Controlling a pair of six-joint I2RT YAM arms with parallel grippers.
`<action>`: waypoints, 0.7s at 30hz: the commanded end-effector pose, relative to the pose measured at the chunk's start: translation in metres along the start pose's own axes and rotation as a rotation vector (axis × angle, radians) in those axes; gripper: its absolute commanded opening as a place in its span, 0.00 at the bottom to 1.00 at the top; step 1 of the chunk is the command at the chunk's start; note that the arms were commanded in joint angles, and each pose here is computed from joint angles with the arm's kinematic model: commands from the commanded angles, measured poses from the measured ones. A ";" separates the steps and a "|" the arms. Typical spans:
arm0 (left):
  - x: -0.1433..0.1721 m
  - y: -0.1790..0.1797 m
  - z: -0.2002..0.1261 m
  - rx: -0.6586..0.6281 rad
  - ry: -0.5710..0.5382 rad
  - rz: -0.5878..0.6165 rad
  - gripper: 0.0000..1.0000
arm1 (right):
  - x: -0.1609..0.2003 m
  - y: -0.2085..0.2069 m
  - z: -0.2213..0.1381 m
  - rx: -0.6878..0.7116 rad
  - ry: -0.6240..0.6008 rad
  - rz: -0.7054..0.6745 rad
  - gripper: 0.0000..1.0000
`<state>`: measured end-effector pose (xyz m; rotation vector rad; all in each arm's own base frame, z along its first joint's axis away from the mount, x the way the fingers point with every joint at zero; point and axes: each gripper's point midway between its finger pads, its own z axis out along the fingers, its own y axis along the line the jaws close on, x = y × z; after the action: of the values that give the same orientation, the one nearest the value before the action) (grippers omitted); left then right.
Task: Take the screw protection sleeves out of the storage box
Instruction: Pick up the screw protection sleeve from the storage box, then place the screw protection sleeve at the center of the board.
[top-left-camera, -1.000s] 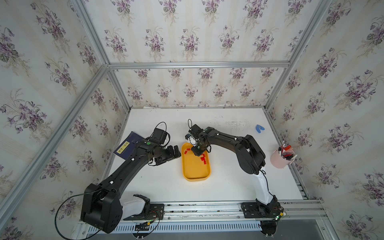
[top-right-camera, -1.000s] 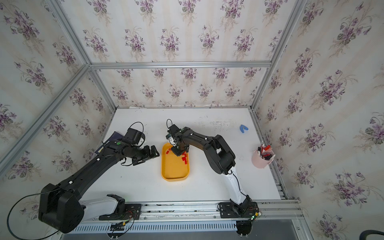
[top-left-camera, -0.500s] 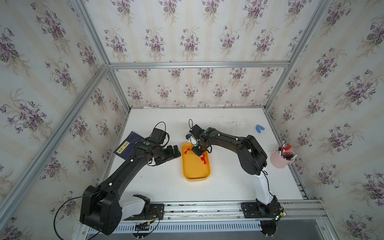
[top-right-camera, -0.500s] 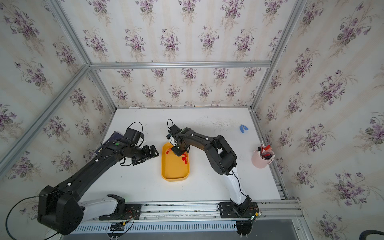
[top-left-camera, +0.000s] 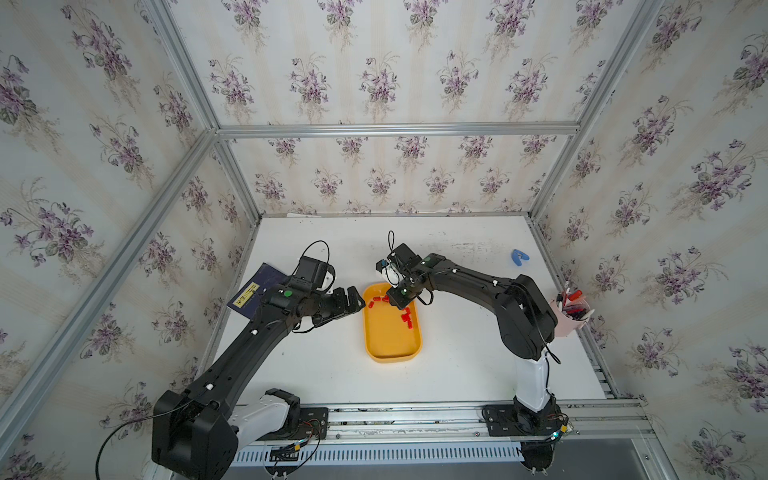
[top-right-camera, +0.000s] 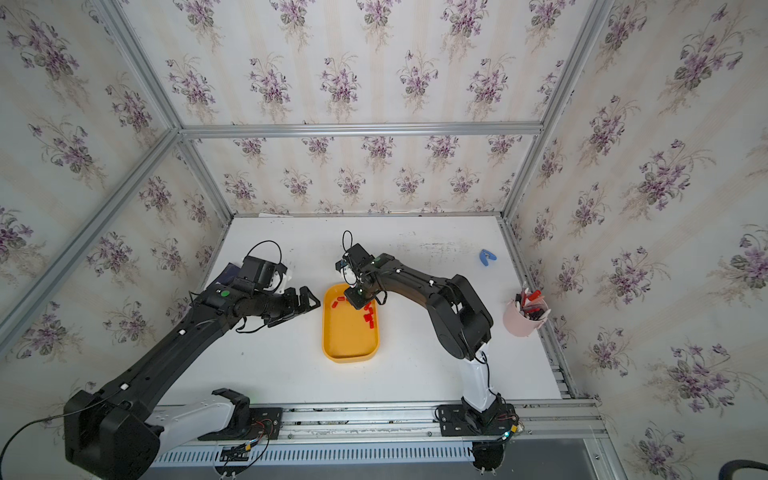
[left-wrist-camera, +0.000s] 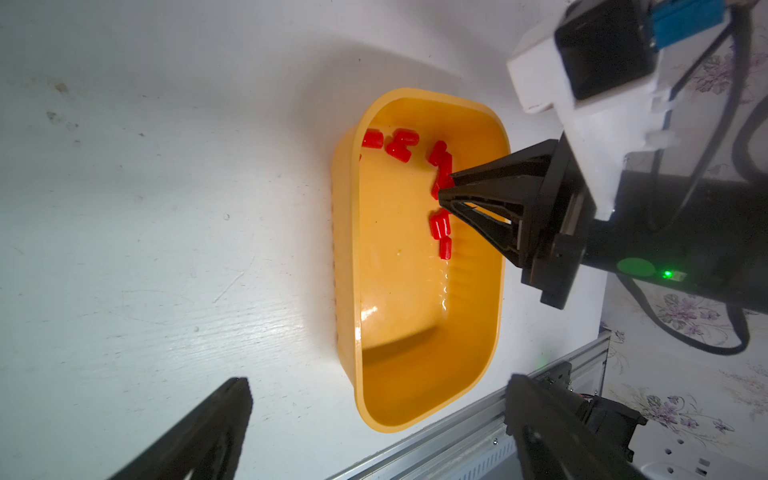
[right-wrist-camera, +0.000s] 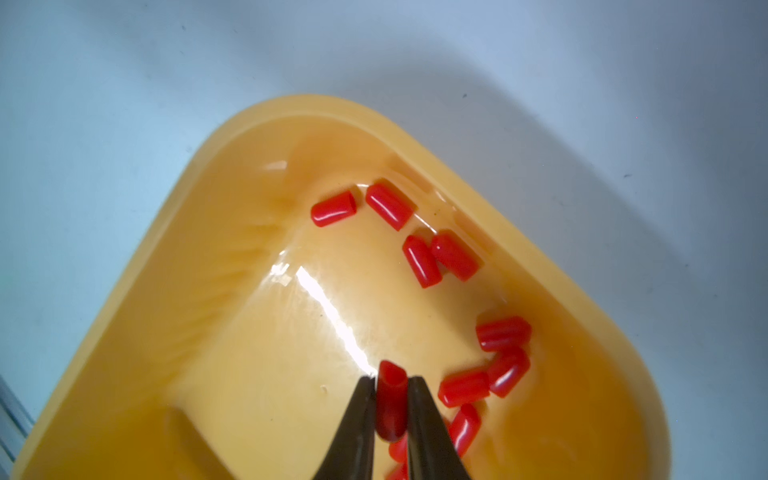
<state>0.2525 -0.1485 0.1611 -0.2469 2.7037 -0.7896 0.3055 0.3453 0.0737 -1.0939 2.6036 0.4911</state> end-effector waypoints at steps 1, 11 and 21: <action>-0.004 -0.010 -0.002 0.051 -0.019 0.015 1.00 | -0.014 0.010 -0.018 -0.068 -0.083 0.028 0.18; -0.008 -0.014 -0.006 0.050 -0.021 0.038 1.00 | -0.030 0.005 -0.086 -0.157 -0.276 0.163 0.18; -0.010 -0.019 -0.009 -0.035 0.010 0.083 1.00 | 0.049 -0.145 -0.100 0.284 -0.170 0.563 0.19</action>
<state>0.2624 -0.1601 0.1839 -0.1604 2.6938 -0.7760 0.3687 0.2142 0.1401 -0.3196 2.5976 0.5002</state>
